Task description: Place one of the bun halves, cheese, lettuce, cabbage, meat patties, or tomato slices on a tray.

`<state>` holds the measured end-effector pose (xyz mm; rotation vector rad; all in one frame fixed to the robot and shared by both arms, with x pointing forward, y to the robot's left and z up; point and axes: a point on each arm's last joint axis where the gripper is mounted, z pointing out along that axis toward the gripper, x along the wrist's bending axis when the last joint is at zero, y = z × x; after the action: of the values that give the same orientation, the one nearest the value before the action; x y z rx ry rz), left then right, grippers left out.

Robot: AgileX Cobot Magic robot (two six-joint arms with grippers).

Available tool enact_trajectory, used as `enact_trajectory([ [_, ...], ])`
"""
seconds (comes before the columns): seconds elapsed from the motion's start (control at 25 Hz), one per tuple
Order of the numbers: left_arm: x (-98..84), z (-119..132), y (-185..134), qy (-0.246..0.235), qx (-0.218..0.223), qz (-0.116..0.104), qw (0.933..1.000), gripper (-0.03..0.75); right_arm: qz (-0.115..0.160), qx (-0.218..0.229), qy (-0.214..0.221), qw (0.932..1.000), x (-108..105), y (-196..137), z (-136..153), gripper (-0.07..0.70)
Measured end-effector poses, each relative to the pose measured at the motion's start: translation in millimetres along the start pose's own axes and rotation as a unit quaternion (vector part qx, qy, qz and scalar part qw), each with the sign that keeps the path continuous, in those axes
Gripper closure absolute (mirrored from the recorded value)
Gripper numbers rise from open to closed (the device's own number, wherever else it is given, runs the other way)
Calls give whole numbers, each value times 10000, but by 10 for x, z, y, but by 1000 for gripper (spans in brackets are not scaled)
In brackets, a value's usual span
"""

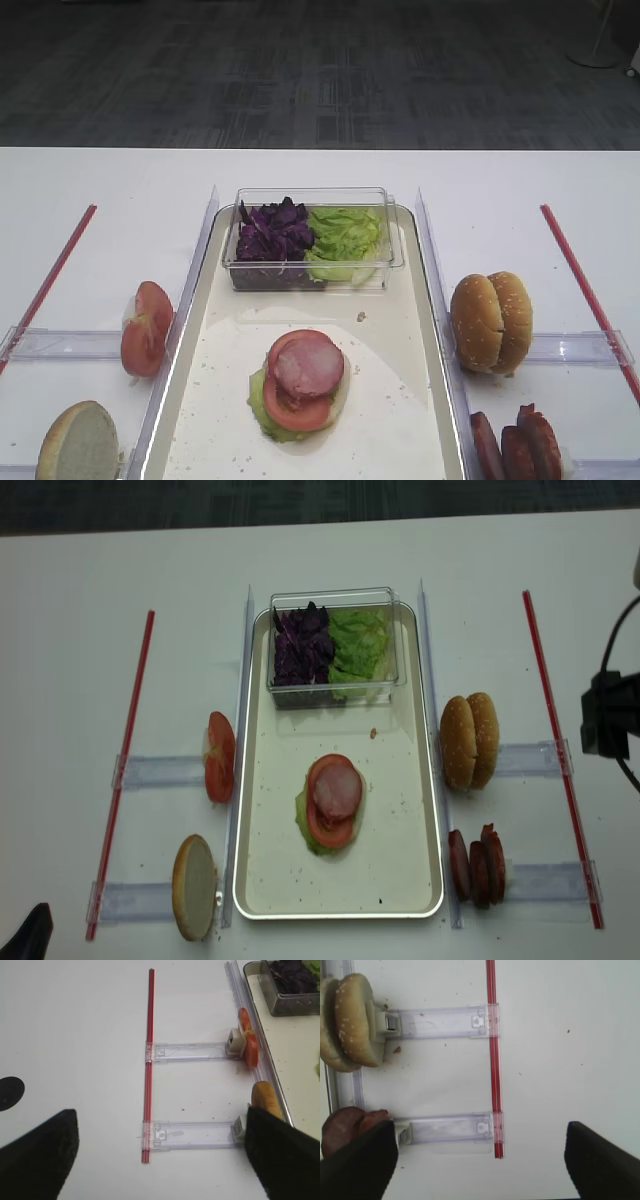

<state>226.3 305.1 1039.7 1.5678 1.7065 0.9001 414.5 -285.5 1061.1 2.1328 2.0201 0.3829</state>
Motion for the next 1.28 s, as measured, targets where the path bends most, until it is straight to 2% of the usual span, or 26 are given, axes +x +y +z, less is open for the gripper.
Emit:
enact_trajectory([
  [0.28,0,0,0,0,0,0,10000,97,51,-465,58,9989,-62,-544,-96,-55],
  [0.52,0,0,0,0,0,0,10000,97,69,-825,29,9966,-127,-963,-52,-55],
  [0.68,0,0,0,0,0,0,10000,97,58,-1117,-1,9937,-160,-1141,-52,-55],
  [1.04,0,0,0,0,0,0,10000,97,34,-2065,119,9784,-180,-1349,-226,-17],
  [1.28,0,0,0,0,0,0,10000,97,-242,-2484,156,9682,-182,-1459,-292,-15],
])
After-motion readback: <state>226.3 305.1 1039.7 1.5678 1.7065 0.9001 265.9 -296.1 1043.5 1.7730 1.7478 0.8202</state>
